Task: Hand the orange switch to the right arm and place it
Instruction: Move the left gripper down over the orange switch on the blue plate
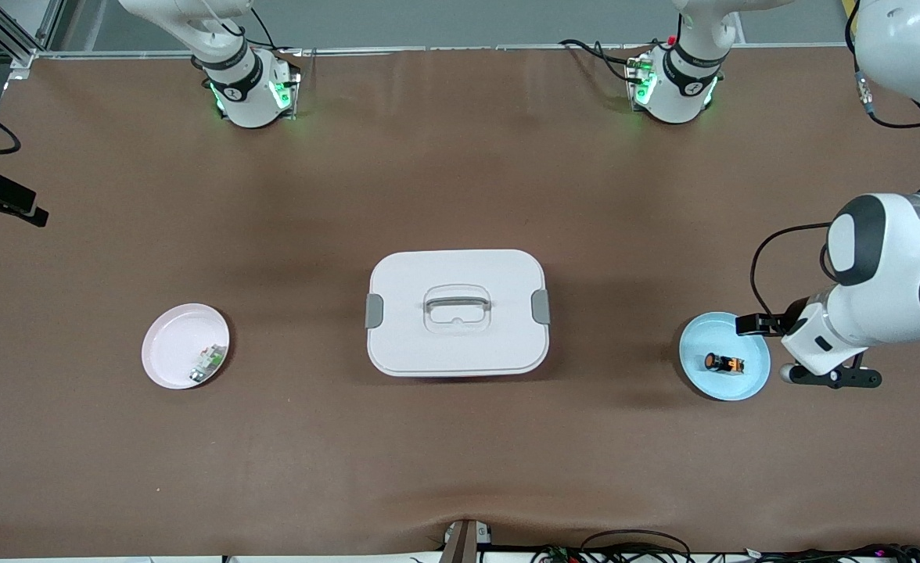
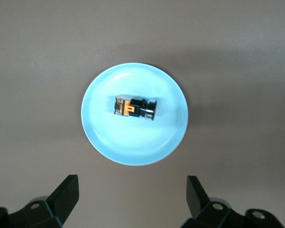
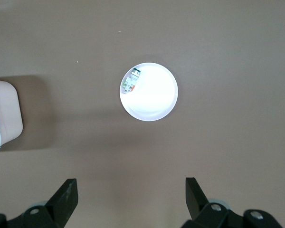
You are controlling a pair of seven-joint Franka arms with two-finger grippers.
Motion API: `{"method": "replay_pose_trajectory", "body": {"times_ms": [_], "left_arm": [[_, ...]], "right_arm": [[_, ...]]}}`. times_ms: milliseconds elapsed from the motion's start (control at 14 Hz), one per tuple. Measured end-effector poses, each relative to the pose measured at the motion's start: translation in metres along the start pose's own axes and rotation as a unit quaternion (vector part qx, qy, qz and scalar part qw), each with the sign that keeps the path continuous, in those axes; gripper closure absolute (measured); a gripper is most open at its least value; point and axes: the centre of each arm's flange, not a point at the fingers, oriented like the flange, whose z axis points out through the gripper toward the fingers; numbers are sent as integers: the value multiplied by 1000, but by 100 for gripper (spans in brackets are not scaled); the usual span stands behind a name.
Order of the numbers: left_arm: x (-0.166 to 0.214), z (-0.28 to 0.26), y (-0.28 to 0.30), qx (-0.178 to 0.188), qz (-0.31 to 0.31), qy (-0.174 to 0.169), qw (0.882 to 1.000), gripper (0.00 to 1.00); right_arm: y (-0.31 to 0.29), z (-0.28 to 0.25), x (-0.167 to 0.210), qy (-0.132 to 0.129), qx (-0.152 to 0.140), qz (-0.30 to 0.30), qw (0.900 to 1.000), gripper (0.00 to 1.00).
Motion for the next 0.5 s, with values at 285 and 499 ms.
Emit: {"method": "replay_pose_trajectory", "body": {"times_ms": [285,499], "left_arm": [[16,46,-16,-5,3,10,1000,0],[24,74,-19,-9,3,16,1000,0]], "right_arm": [[0,0,0,0,0,0,1000,0],[0,0,0,-1,0,0,1000,0]]}}
